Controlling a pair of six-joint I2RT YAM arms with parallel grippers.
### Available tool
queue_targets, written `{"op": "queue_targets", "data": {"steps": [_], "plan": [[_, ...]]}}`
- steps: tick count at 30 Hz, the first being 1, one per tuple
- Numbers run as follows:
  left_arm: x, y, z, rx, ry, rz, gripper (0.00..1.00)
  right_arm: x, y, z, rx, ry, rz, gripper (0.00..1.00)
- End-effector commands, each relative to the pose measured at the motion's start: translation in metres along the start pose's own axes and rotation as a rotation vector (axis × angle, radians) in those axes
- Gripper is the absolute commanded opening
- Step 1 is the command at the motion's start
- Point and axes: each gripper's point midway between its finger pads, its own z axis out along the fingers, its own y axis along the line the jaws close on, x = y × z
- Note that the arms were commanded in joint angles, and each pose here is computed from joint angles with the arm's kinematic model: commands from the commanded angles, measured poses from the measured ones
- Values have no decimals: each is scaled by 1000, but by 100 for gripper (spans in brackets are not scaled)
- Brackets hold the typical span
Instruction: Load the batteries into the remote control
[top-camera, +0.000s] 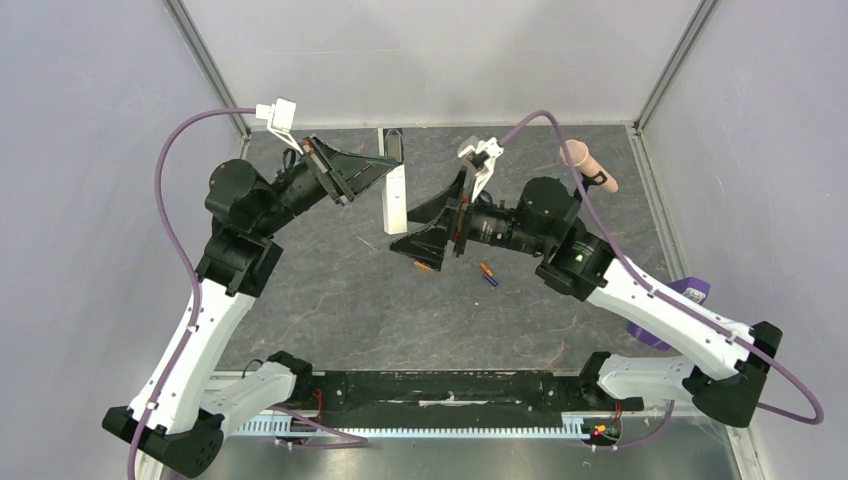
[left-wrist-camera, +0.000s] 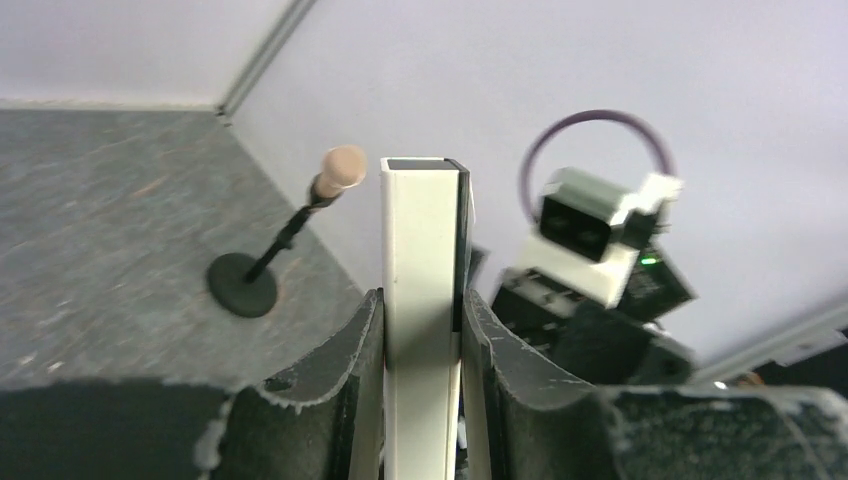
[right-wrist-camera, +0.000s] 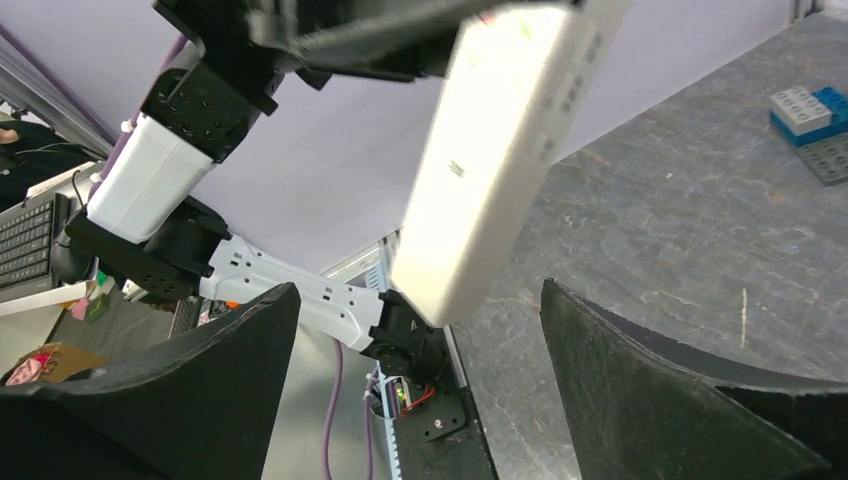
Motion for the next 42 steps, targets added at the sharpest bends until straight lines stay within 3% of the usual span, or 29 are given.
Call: {"op": "queue_targets", "data": {"steps": [1,9,19,24,28,32,39,41,42], "plan": [[-25,-71,-15,266,-50,-35,2,-6,5,13,-24,-57,-3,92],[-11,-91,-28,389,10,42,2,-9,23,11,-126,-120,69,82],[7,-82,-31,394,68,68,2,-13,53,-5,-292,-175,57,87],[10,-76,-28,391,73,53,2,-18,55,-5,-306,-201,46,94],[13,-73,-26,389,79,43,2,-25,52,2,-282,-210,52,92],[14,-72,-26,390,84,38,2,-23,43,14,-250,-186,70,74],[18,-63,-22,362,97,27,3,-14,23,26,-170,-165,86,20],[20,-53,-19,320,95,23,16,-9,11,29,-113,-149,70,14],[20,-46,-17,282,86,29,33,-7,3,30,-75,-144,54,13]]}}
